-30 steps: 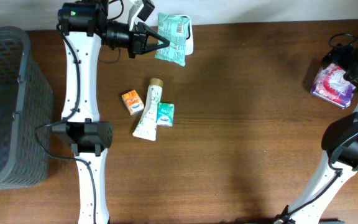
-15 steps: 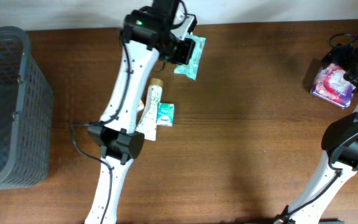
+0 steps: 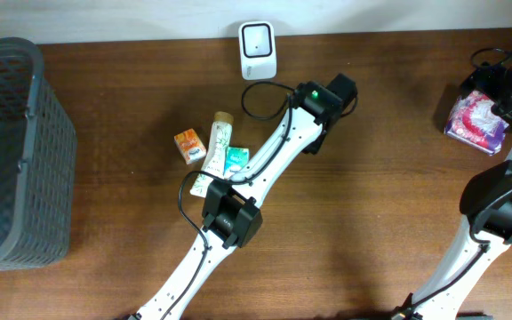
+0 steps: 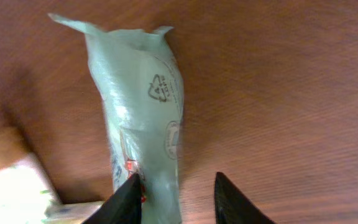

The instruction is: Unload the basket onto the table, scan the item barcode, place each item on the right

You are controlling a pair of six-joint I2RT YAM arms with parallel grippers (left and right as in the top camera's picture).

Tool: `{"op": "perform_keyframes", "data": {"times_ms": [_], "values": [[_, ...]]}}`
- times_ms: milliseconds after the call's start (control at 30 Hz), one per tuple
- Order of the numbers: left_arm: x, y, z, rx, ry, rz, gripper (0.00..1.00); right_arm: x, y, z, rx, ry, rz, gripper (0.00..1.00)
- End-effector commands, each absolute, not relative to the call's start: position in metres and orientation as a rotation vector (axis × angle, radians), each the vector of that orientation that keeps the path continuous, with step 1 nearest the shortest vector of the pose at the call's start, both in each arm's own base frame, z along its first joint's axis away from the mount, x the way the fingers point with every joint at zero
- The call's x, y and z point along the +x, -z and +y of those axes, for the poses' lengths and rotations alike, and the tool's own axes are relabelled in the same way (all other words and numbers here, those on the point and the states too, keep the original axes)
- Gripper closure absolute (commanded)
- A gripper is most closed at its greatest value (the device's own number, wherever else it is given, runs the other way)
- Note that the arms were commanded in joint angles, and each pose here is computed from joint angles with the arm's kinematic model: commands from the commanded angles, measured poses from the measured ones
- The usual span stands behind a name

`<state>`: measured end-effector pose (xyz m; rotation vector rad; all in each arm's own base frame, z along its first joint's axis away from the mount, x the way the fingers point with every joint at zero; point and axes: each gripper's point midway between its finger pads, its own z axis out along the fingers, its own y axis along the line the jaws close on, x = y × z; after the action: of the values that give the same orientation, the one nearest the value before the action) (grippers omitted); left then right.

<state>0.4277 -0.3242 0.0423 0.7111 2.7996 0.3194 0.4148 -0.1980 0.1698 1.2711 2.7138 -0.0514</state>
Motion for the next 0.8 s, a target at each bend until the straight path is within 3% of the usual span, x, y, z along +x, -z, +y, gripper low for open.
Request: {"op": "perform_keyframes", "data": {"times_ms": [0,133,200,233,333,400,567,667,767], "values": [[0.402,-0.048,-0.350,0.829,-0.032,2.883,0.69,0.413,-0.171,-0.200,1.281,0.050,2.707,0.01],[0.418,-0.101,-0.340,0.754,0.006,2.794,0.62,0.413,-0.171,-0.200,1.281,0.050,2.707,0.01],[0.443,-0.131,-0.305,0.622,0.028,2.775,0.61,0.413,-0.171,-0.200,1.282,0.050,2.708,0.01],[0.456,-0.145,-0.282,0.550,0.029,2.769,0.56,0.413,-0.171,-0.200,1.281,0.050,2.708,0.01],[0.481,-0.169,-0.204,0.337,-0.003,2.794,0.18,0.413,-0.171,-0.200,1.281,0.050,2.708,0.01],[0.491,-0.166,-0.142,0.186,-0.088,2.849,0.01,0.413,-0.171,-0.200,1.281,0.050,2.708,0.01],[0.510,-0.165,-0.039,-0.105,-0.146,2.859,0.01,0.413,-0.171,-0.200,1.281,0.050,2.707,0.01],[0.511,-0.165,-0.018,-0.162,-0.154,2.858,0.01,0.433,-0.175,-0.209,1.249,0.040,2.625,0.01],[0.512,-0.166,-0.011,-0.182,-0.161,2.852,0.01,0.454,-0.179,-0.180,1.194,-0.249,2.604,0.01]]}}
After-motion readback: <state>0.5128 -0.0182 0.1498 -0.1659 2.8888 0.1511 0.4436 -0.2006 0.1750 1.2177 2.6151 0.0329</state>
